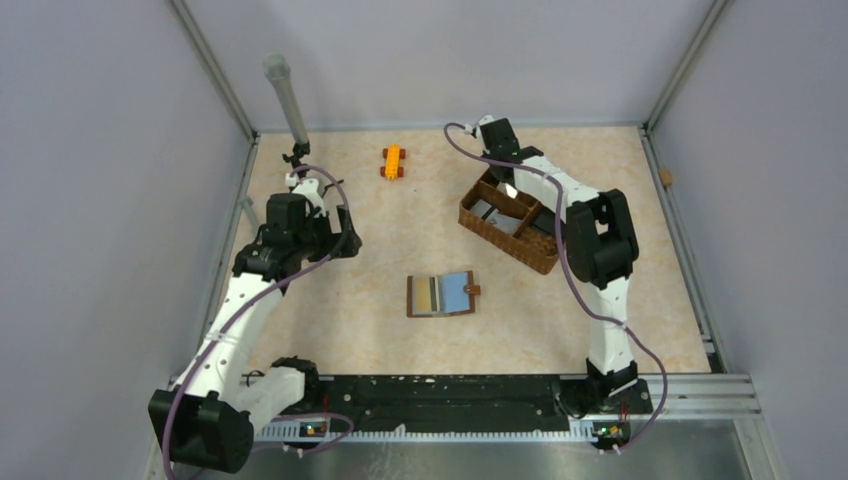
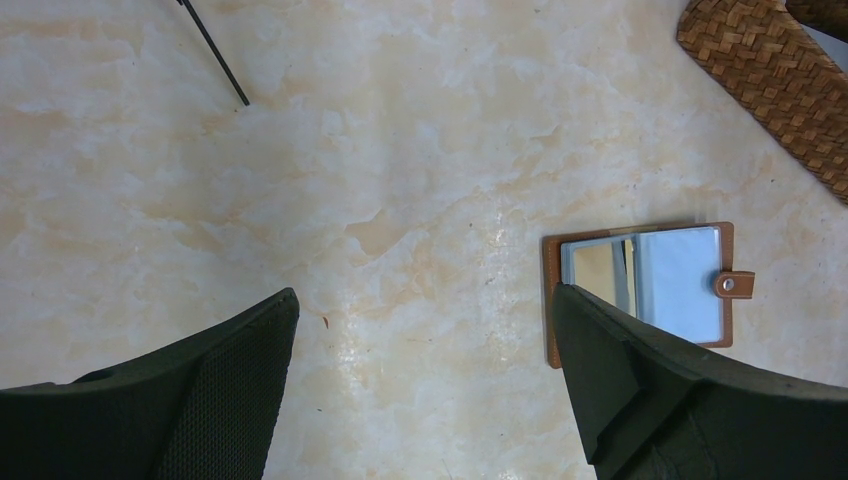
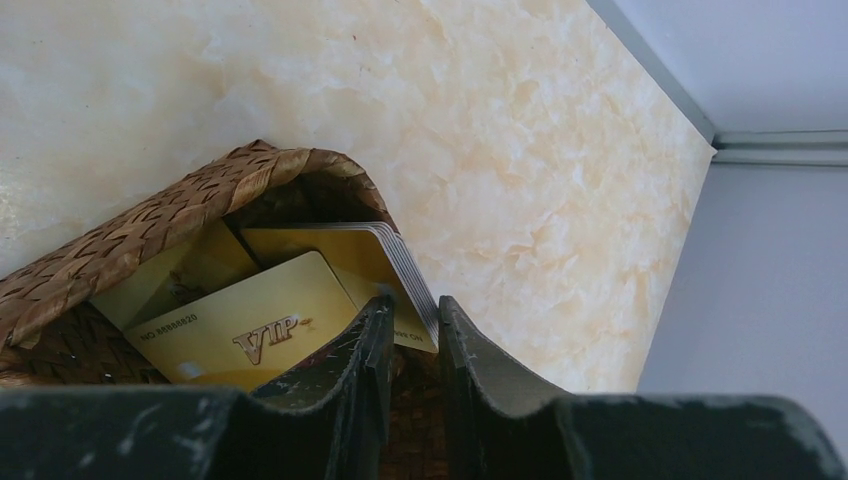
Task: Put the credit cards into the card holder
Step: Pick up the credit card from the storage box.
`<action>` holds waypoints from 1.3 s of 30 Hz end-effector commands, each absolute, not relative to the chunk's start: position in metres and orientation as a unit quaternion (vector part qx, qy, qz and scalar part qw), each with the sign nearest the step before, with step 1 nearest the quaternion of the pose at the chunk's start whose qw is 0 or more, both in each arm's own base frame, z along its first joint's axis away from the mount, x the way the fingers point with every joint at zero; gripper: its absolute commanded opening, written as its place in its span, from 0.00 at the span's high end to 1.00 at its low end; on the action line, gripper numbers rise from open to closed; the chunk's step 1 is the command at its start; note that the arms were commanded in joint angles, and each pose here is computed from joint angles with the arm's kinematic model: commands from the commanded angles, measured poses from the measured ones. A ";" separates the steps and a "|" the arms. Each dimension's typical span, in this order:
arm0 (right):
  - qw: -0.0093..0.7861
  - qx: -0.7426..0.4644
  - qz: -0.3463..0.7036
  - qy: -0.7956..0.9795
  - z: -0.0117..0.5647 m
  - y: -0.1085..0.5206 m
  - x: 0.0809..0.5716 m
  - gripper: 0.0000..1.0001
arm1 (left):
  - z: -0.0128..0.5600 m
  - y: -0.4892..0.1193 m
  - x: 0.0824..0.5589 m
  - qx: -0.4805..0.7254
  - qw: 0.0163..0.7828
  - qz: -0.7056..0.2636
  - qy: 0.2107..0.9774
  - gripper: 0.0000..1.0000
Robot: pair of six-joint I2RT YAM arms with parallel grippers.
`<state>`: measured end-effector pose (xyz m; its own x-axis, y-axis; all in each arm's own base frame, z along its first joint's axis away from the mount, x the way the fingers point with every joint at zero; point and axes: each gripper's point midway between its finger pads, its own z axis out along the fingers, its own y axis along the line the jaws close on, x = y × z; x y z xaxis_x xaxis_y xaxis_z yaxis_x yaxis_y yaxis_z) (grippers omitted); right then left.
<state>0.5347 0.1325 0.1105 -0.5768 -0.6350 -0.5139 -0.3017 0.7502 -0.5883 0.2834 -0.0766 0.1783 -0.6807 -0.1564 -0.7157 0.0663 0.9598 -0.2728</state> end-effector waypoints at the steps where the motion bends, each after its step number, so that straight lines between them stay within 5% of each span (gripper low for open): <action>1: 0.404 -0.251 -0.242 0.846 0.152 0.125 0.542 0.77 | 0.181 -0.078 0.288 -0.020 0.407 -0.145 0.902 0.01; 39: 0.425 -0.242 -0.222 0.843 0.204 0.124 0.524 0.91 | 0.181 -0.081 0.287 -0.016 0.406 -0.154 0.901 0.01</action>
<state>0.5240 0.1239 0.1341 -0.5790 -0.6493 -0.4931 -0.3028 0.7328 -0.6094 0.2822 -0.0804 0.1772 -0.6885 -0.1542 -0.7087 0.0810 0.9547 -0.2864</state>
